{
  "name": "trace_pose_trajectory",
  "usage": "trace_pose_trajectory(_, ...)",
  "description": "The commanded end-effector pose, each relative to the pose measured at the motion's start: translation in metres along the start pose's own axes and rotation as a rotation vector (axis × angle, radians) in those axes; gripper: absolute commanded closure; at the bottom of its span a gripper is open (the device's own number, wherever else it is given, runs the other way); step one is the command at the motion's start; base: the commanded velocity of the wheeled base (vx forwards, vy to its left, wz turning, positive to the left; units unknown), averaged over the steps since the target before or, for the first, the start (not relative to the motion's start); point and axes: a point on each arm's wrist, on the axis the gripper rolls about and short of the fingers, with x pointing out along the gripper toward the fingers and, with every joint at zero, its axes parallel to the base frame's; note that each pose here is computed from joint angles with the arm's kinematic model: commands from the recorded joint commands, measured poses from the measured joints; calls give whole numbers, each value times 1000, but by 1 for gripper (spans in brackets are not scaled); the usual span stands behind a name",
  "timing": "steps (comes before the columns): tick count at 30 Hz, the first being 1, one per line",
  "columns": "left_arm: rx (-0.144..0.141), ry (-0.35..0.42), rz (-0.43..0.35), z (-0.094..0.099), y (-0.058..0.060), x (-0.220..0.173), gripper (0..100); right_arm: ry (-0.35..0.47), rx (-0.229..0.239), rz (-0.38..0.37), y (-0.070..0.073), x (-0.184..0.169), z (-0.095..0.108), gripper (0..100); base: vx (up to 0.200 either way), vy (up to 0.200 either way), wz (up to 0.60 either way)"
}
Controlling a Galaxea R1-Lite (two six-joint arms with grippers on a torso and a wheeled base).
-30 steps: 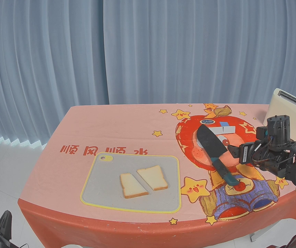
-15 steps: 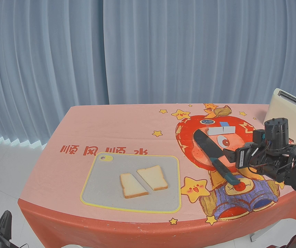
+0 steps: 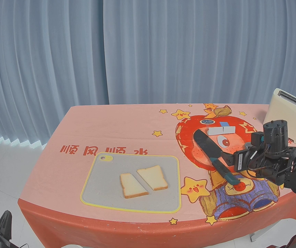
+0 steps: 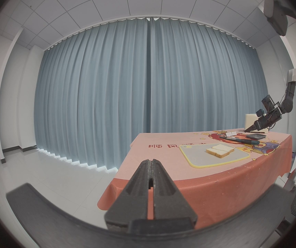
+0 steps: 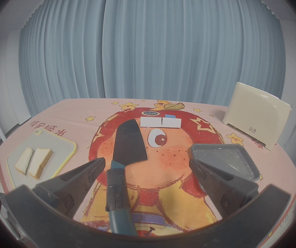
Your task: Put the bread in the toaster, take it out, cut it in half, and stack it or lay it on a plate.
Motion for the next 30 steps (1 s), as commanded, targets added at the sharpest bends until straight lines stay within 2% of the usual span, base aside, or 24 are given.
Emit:
trace_pose_trajectory(1,0,4,1,-5,0,0,100,0,-6,10,2,-2,-1,0,0,0,0)
trace_pose_trajectory(19,0,4,1,-5,0,0,100,-40,-19,72,14,-18,2,0,0,0,0)
trace_pose_trajectory(24,0,5,1,-5,0,0,100,-51,-38,128,27,-27,1,0,0,0,0)
trace_pose_trajectory(30,0,4,1,-5,0,0,100,-60,-46,143,33,-27,3,0,0,0,0)
